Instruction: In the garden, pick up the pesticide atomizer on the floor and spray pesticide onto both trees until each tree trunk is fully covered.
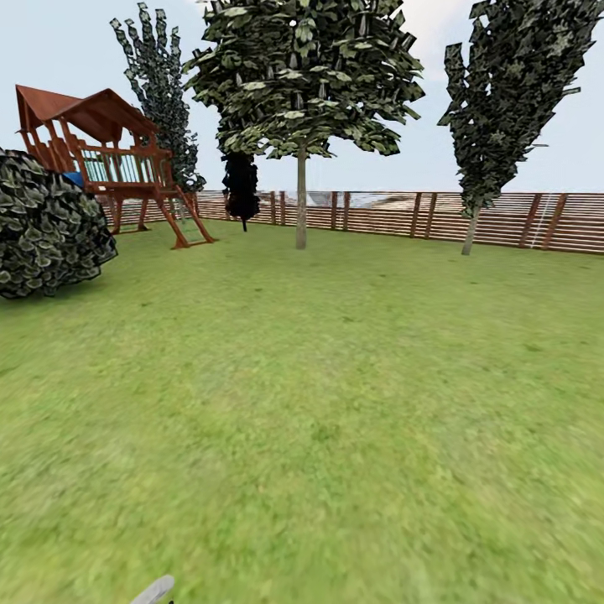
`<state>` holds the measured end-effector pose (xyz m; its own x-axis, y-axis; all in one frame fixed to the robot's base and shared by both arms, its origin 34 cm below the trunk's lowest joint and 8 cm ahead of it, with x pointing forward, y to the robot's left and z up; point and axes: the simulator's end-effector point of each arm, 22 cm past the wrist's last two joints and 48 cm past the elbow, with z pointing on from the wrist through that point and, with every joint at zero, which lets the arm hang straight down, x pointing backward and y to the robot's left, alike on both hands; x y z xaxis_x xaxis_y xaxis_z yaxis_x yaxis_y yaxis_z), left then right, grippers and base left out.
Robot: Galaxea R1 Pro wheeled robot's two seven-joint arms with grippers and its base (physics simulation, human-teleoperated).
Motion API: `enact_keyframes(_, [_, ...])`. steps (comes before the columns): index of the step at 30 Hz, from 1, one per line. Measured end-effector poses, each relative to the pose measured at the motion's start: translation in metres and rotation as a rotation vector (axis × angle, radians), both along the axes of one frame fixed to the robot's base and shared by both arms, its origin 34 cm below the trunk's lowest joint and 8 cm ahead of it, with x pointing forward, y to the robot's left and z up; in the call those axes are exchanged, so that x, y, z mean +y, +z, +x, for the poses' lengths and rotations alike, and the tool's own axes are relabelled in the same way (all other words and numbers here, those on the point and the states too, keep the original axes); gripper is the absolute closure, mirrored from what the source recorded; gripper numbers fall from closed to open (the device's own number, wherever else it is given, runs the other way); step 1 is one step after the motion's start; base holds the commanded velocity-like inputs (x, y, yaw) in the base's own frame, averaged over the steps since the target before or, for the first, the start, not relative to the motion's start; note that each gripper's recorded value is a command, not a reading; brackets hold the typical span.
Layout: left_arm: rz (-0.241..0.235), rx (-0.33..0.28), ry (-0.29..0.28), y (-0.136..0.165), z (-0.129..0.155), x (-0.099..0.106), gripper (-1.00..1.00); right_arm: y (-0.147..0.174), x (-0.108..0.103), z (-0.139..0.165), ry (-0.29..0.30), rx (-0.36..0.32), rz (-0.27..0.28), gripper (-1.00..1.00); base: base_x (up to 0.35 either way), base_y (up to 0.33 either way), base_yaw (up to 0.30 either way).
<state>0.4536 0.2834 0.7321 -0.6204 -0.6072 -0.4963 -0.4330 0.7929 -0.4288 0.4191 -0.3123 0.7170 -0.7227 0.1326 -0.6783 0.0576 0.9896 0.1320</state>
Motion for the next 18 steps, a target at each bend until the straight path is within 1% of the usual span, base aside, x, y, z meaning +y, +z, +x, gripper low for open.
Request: enact_keyframes(18, [-0.001,-0.001,0.000,0.0002,0.0003,0.0000,1.00,0.0000,0.0000,0.0001,0.000,0.000,0.000,-1.00,0.335,0.000,0.000])
